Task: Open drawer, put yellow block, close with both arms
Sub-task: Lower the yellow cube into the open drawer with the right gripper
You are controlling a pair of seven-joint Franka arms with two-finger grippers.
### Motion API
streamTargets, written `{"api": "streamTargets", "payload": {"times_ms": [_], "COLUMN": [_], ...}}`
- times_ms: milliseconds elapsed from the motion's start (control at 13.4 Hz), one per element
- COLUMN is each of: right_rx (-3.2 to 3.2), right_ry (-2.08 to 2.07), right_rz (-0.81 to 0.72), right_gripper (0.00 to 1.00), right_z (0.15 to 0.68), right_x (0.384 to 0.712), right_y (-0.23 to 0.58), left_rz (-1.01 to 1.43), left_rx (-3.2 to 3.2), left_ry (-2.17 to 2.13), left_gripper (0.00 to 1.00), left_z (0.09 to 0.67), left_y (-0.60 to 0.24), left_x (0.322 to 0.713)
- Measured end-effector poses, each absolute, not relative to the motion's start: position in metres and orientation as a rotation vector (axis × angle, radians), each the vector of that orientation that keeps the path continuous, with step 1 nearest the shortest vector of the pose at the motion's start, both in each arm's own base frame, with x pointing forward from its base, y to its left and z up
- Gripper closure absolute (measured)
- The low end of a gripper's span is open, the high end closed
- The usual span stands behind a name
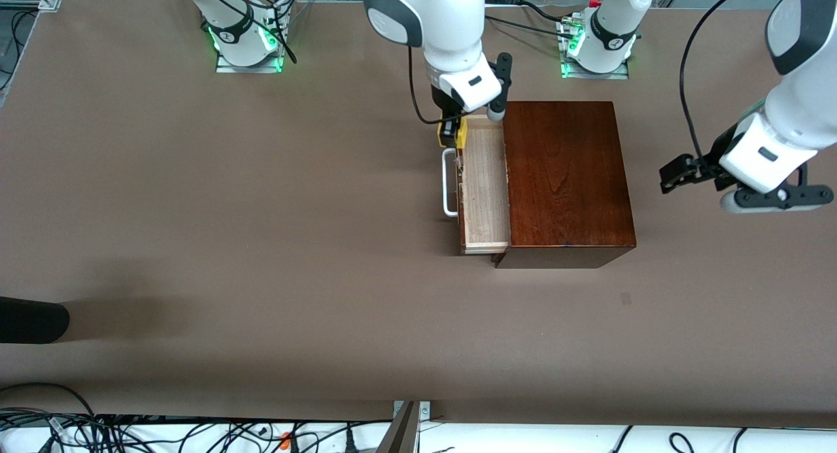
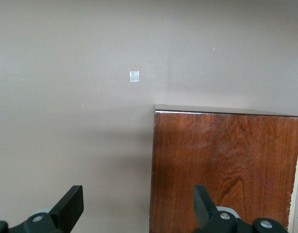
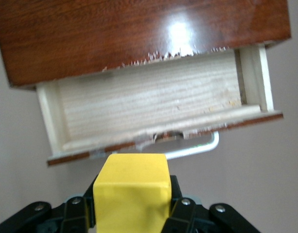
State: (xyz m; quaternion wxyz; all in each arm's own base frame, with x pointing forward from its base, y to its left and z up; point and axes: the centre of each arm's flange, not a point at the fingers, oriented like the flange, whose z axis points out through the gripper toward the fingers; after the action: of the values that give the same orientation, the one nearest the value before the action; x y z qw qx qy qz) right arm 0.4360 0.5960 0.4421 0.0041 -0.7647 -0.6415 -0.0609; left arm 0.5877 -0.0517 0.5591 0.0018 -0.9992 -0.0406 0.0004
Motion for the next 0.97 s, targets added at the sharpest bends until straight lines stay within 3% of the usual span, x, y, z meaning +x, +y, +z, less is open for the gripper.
{"api": "streamTargets", "payload": {"times_ms": [298, 968], "right_rx": [-2.341, -2.274], "right_ry": [-2.069, -2.168], "right_rz": [-0.256, -0.255], "right_gripper": [0.44, 0.44], "right_z": [0.374, 0.358], "right_x": [0.431, 0.404], "right_y": [0.630, 0.654], "left_rz": [-0.035, -0.007], "left_rx": [-3.134, -3.133], "left_ry": [-0.088, -0.065], "left_gripper": [0.00, 0.00], "left_z": [0.561, 0.556], "left_y": [-0.029, -0.029], "left_x": [0.578, 0.576]}}
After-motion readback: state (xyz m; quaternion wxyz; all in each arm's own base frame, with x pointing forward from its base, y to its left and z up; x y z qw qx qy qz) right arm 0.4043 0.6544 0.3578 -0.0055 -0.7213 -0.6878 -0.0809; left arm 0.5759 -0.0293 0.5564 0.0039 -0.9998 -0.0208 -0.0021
